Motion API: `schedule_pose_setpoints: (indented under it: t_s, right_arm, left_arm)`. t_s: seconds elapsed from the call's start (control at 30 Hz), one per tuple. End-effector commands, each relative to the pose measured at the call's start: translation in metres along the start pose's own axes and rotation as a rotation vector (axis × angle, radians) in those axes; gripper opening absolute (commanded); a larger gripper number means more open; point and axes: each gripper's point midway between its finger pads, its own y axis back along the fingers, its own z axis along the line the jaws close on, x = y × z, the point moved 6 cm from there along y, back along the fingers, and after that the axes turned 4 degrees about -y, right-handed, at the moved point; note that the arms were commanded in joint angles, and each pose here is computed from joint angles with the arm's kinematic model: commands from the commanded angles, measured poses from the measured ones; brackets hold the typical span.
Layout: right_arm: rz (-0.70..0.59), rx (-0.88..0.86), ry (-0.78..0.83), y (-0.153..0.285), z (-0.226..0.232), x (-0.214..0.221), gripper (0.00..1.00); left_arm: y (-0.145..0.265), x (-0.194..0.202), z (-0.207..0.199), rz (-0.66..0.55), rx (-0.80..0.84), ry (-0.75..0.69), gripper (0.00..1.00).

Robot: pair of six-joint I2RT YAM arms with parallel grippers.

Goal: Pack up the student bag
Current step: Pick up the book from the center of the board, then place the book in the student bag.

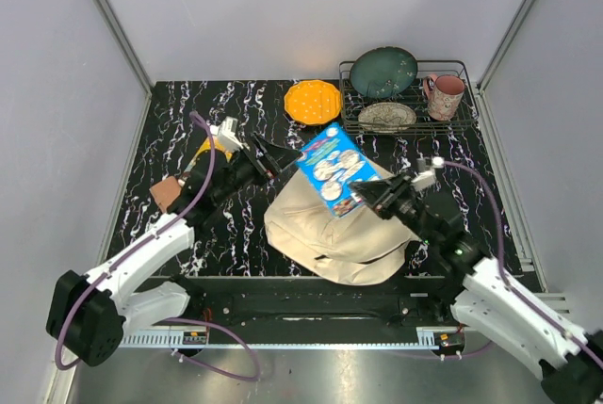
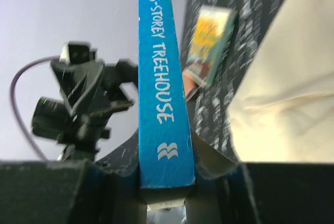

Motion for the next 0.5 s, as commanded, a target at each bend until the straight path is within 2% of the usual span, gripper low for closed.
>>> schedule_pose_setpoints:
  t_s: [0.0, 0.07, 0.17, 0.2, 0.27, 0.33, 0.37, 0.43, 0.47]
  right_arm:
    - [-0.425, 0.288, 0.140, 0.053, -0.001, -0.055, 0.00]
    - [-0.568, 0.350, 0.154, 0.078, 0.000, -0.072, 0.00]
    - [-0.687, 0.496, 0.146, 0.105, -0.009, -0.084, 0.00]
    - [-0.706, 0.553, 0.149, 0.116, -0.013, -0.085, 0.00]
    - [-0.800, 0.577, 0.135, 0.129, -0.012, -0.093, 0.00]
    - [-0.850, 0.606, 0.128, 0.144, -0.011, -0.097, 0.00]
    - [-0.895, 0.607, 0.133, 0.154, -0.008, -0.102, 0.00]
    - [-0.933, 0.635, 0.139, 0.169, -0.004, -0.105, 0.00]
    - [-0.971, 0.650, 0.151, 0.177, -0.003, -0.108, 0.00]
  left_arm:
    - [0.016, -0.013, -0.026, 0.009, 0.022, -0.291, 0.99]
    - [0.018, -0.008, -0.025, 0.056, -0.005, -0.355, 0.99]
    - [0.014, 0.014, -0.040, 0.149, 0.038, -0.481, 0.99]
    - [0.007, 0.032, -0.043, 0.204, 0.043, -0.536, 0.99]
    - [0.002, 0.046, -0.058, 0.262, 0.055, -0.598, 0.99]
    - [-0.007, 0.075, -0.058, 0.378, 0.033, -0.686, 0.99]
    - [-0.011, 0.076, -0.074, 0.381, 0.055, -0.715, 0.99]
    - [-0.022, 0.103, -0.068, 0.476, 0.015, -0.795, 0.99]
    - [-0.027, 0.105, -0.081, 0.472, 0.033, -0.812, 0.99]
